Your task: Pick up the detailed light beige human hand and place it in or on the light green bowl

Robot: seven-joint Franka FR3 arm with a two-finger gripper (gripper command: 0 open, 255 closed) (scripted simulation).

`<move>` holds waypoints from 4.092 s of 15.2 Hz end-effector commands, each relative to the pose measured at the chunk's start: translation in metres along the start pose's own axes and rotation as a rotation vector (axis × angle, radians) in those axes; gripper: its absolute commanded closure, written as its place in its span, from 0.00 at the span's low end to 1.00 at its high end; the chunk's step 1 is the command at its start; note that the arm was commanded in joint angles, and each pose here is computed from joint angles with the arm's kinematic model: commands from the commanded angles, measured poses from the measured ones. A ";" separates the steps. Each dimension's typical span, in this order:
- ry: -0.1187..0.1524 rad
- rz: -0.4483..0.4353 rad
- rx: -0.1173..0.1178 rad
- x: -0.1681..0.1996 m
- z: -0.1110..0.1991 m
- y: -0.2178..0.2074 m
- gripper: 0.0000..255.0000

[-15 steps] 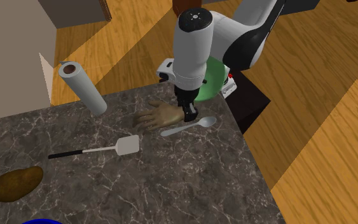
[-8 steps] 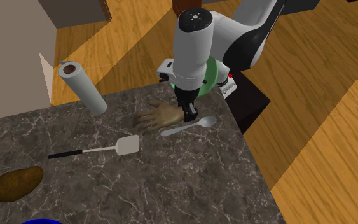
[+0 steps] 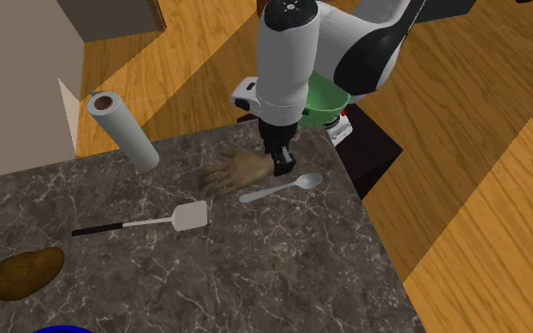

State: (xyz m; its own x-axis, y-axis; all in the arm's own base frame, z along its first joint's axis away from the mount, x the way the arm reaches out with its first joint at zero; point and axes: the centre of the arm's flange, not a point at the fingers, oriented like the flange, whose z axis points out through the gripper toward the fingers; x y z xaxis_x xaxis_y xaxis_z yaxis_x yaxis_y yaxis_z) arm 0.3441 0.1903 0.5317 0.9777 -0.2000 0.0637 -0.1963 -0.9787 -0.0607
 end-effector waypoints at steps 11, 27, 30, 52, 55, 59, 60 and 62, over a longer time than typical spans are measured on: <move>0.000 0.000 0.000 0.002 -0.064 -0.004 1.00; 0.000 0.000 0.000 0.008 -0.146 -0.009 1.00; 0.000 0.000 0.000 -0.029 -0.151 0.004 1.00; 0.000 0.000 0.000 -0.186 -0.124 0.062 1.00; 0.000 0.000 0.000 -0.187 -0.109 0.063 1.00; 0.000 0.000 0.000 -0.188 -0.093 0.064 1.00; 0.000 0.000 0.000 -0.188 -0.093 0.064 1.00; 0.000 0.000 0.000 -0.188 -0.093 0.064 1.00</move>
State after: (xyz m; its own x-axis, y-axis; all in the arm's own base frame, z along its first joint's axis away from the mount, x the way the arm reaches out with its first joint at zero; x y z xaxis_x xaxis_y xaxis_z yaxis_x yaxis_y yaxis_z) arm 0.1390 0.1616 0.6119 0.9779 -0.1972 0.0693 -0.1927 -0.9790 -0.0671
